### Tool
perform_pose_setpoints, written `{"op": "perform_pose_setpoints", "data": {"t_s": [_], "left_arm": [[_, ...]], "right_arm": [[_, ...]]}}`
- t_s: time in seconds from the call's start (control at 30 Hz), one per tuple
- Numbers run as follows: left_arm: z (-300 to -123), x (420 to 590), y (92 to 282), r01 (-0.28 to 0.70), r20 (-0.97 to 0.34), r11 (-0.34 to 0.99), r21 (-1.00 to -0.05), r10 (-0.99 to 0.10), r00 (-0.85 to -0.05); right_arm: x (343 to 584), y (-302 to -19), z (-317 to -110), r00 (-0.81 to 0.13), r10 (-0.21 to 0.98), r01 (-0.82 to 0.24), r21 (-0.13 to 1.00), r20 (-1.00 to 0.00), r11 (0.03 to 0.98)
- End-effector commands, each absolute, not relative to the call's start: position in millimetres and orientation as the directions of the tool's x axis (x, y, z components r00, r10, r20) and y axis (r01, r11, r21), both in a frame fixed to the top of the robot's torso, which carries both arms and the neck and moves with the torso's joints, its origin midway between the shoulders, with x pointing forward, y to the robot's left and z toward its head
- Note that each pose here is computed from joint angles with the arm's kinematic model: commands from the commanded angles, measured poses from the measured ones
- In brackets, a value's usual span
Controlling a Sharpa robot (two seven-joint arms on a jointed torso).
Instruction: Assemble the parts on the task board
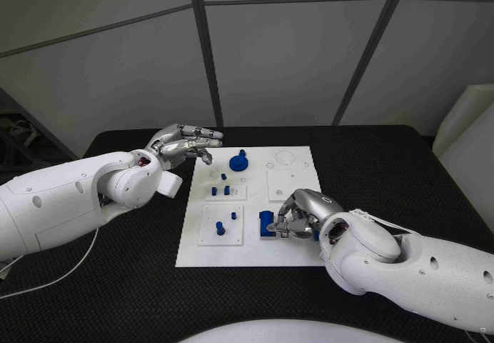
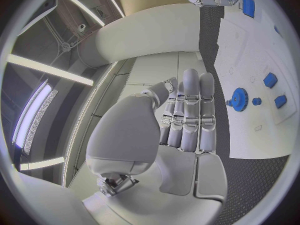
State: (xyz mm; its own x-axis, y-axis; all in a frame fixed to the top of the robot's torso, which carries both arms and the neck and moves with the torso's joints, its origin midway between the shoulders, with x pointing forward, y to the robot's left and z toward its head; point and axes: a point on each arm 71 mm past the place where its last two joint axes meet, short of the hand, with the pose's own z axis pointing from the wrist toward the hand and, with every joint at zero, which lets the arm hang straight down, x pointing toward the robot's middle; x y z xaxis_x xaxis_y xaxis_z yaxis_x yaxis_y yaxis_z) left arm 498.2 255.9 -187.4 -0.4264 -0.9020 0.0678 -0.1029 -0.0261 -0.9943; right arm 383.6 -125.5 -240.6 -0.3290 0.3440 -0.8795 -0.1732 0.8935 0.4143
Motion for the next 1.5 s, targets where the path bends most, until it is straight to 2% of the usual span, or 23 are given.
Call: {"op": "perform_pose_setpoints", "data": {"t_s": [0.03,0.23,0.43,0.7,0.9,1.13,1.5], "left_arm": [[-186.6,498.0,254.7,-0.104,0.076,-0.034,-0.994,-0.897,-0.436],[-186.6,497.8,255.5,-0.104,0.076,-0.033,-0.994,-0.897,-0.435],[-186.8,497.8,256.5,-0.104,0.074,-0.032,-0.994,-0.898,-0.433],[-187.4,497.9,255.0,-0.105,0.075,-0.032,-0.994,-0.897,-0.435],[-187.8,497.7,254.0,-0.106,0.076,-0.033,-0.994,-0.896,-0.437],[-188.3,497.4,254.1,-0.108,0.077,-0.033,-0.994,-0.895,-0.439],[-188.8,496.8,254.4,-0.110,0.078,-0.033,-0.993,-0.895,-0.439]], "right_arm": [[383,-127,-236,-0.301,0.365,-0.197,0.432,-0.881,0.880],[378,-145,-230,-0.312,0.448,-0.209,0.521,-0.838,0.828],[378,-173,-220,-0.335,0.513,-0.148,0.582,-0.790,0.800],[379,-215,-219,-0.335,0.397,-0.092,0.449,-0.854,0.889],[381,-229,-222,-0.326,0.289,-0.077,0.330,-0.900,0.941],[382,-229,-228,-0.333,0.223,-0.080,0.263,-0.916,0.962],[382,-218,-238,-0.342,0.210,-0.095,0.255,-0.916,0.962]]}}
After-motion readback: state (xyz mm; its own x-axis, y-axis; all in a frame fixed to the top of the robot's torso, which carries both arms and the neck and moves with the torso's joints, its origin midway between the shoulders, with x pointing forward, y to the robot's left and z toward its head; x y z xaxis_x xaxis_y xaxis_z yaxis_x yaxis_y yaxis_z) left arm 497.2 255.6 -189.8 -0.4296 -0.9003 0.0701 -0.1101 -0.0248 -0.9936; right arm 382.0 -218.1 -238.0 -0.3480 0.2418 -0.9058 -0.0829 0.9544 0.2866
